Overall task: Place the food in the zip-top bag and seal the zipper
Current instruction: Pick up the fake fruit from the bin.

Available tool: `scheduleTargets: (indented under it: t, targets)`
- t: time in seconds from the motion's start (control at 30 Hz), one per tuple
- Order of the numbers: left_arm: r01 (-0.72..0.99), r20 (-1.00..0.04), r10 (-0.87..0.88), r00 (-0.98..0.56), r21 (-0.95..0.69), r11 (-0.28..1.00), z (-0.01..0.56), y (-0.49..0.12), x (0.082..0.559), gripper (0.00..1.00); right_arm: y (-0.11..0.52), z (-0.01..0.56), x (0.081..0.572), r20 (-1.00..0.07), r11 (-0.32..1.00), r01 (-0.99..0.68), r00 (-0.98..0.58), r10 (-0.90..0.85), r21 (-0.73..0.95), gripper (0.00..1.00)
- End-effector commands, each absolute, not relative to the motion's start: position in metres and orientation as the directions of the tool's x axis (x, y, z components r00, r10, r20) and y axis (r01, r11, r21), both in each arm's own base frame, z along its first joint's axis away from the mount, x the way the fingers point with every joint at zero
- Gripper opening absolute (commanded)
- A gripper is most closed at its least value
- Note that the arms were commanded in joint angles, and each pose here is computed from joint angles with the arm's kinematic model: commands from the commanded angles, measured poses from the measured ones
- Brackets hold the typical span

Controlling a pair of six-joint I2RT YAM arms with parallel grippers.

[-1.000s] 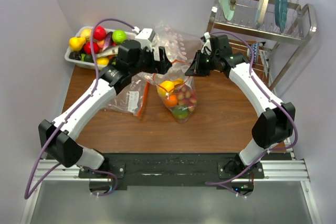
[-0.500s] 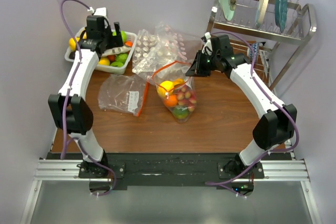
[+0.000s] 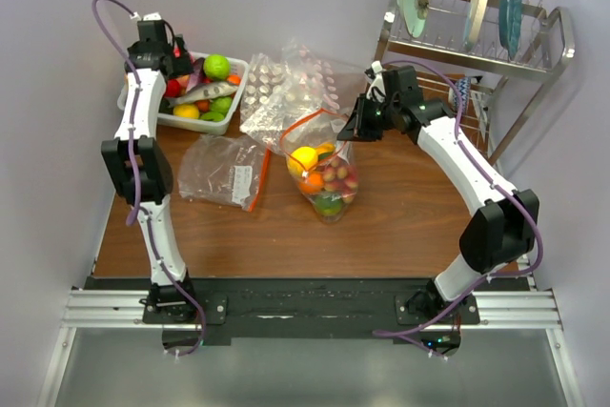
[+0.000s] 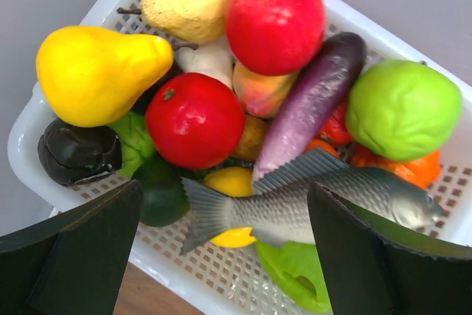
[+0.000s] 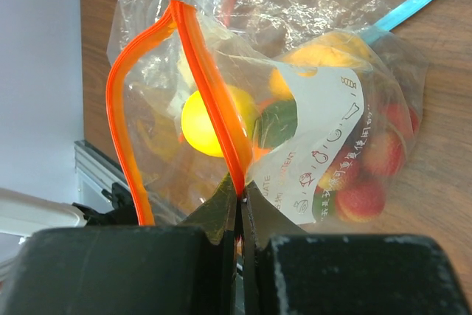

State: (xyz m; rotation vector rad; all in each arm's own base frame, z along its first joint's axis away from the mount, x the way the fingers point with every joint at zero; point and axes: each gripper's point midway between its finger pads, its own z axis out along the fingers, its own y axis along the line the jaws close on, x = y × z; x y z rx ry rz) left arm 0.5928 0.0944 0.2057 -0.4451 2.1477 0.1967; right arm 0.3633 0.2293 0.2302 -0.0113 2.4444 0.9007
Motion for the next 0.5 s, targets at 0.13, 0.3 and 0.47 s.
scheduleTargets:
  t: [0.13,0.3,0.47]
  targets:
    - [-0.454,-0.798,-0.375,-0.471,-0.145,0.879,0.178,0.114,0.611,0.96,0.233,0.249,0.361,-0.531,0.745,-0.252,-0.833,0.158,0.618,0.00]
    - [-0.492,-0.784,-0.453,-0.425,-0.220,0.842,0.161,0.125,0.619,0.95,0.234,0.249,0.361,-0.532,0.743,-0.257,-0.833,0.155,0.619,0.00]
    - [-0.515,-0.774,-0.486,-0.406,-0.246,0.821,0.141,0.130,0.627,0.92,0.233,0.250,0.362,-0.536,0.746,-0.257,-0.830,0.155,0.614,0.00]
